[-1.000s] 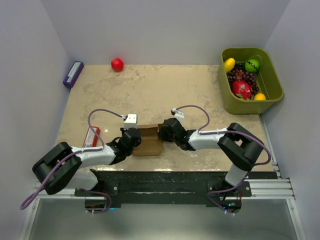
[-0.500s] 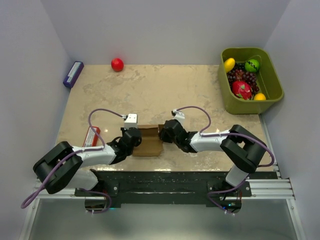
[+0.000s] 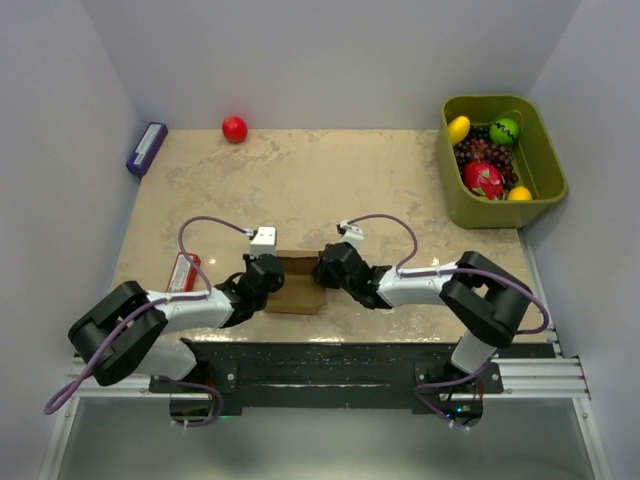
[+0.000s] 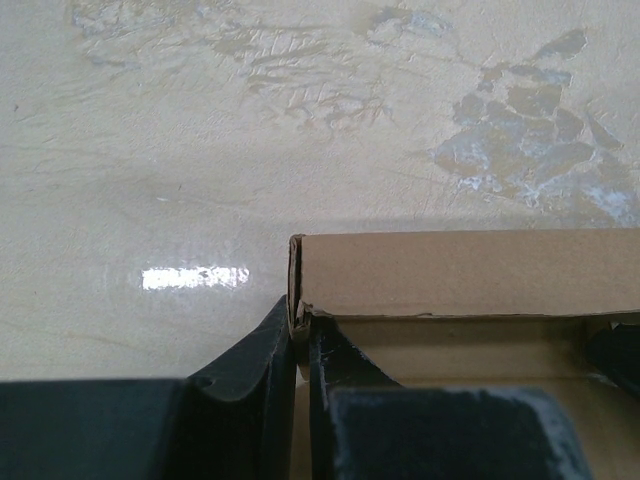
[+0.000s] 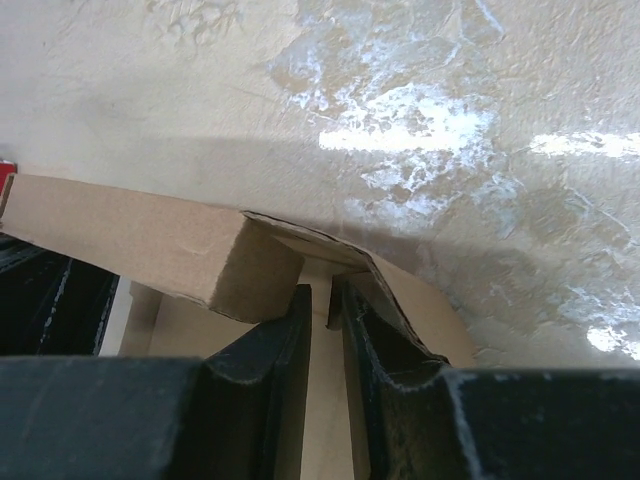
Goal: Fold the paper box
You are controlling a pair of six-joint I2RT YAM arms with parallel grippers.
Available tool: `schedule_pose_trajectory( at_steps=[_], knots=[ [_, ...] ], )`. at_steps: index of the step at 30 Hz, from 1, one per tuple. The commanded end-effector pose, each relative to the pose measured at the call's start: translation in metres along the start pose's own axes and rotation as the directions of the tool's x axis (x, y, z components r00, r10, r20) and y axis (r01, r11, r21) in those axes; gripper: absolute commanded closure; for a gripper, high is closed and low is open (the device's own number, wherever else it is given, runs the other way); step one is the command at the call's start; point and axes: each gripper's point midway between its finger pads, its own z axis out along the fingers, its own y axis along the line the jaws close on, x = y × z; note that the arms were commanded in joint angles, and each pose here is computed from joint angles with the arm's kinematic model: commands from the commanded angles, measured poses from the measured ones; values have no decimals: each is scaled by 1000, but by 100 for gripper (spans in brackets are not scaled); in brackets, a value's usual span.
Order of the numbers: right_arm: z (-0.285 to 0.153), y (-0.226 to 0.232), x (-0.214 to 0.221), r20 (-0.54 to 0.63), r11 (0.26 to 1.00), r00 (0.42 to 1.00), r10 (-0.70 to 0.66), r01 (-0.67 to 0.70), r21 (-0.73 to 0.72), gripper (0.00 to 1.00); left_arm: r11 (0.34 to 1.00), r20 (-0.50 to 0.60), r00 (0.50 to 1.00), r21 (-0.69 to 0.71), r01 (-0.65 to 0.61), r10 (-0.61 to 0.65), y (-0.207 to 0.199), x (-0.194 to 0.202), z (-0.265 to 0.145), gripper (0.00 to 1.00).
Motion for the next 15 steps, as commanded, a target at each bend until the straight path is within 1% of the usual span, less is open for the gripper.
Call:
schedule_pose_trajectory(
  at_steps=[1,10,15],
  knots=[
    [5,21,-6,22,999,1000,2,-1,-44,78,998,-2,999,38,41,-41,-13,-3,2,100],
    [14,15,6,-16,1000,1000,-12,12,-4,82,998,-2,999,45,46,-46,-14,-4,2,100],
    [20,4,16,-49,998,999,-13,16,57,84,998,-2,999,45,47,-47,-14,-4,2,100]
  ],
)
